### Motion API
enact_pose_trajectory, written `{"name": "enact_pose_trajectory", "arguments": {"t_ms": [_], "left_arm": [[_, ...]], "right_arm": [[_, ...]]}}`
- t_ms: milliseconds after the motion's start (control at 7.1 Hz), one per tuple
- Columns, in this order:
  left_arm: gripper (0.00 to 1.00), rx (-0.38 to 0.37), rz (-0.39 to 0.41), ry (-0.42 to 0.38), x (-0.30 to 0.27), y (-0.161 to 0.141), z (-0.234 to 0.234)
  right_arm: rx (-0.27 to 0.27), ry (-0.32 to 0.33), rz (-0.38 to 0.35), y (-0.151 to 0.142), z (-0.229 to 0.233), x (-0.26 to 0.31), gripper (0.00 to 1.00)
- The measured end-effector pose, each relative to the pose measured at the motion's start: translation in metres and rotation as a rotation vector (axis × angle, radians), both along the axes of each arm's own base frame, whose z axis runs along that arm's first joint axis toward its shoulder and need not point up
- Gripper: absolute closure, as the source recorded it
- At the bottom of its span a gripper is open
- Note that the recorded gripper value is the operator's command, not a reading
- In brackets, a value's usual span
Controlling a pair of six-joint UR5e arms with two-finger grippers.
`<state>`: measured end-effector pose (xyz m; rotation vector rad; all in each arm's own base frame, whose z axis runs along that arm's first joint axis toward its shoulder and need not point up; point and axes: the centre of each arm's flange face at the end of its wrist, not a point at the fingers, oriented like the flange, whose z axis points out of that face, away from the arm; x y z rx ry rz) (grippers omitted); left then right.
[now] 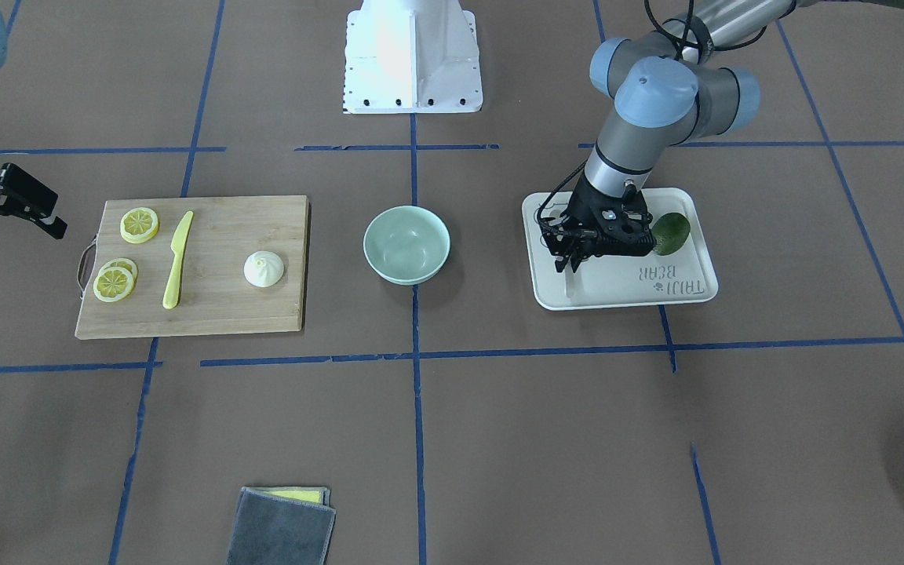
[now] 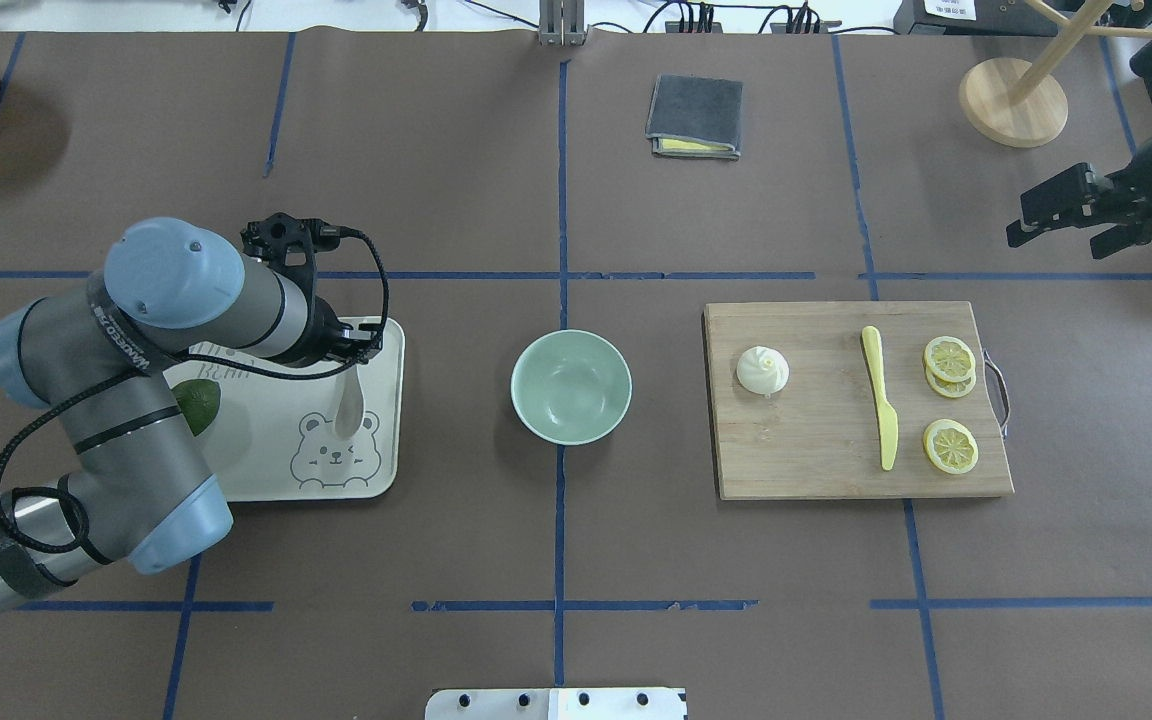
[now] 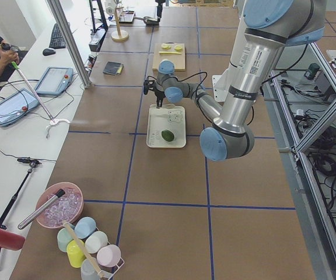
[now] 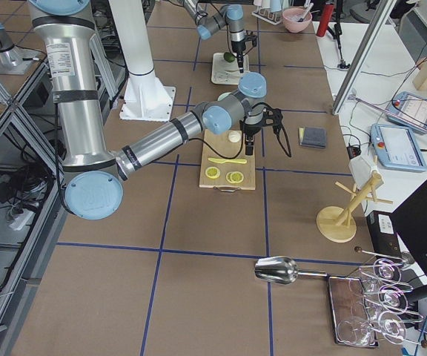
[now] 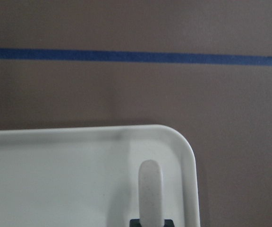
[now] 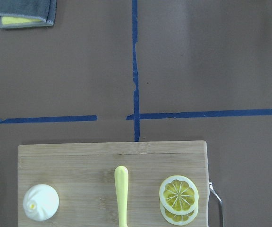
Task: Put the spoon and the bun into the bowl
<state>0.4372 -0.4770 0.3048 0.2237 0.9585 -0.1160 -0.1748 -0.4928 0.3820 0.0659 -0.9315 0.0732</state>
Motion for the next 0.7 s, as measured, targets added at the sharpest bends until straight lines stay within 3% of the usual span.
{"name": "enact_pose_trajectory", "arguments": {"t_ms": [282,704], "left_arm": [[1.0,-0.014,-0.065,0.076,-0.006,-0.016,-0.046],[1.0,-0.098,-0.141,0.183,0.005,-0.022,-0.103]], "right_arm": [[-0.001,0.01,-0.003,0.008,-0.028,-0.056,0.0],[0.02,0.059,0.036,0.044,-0.07,-0.17,0.0]]}}
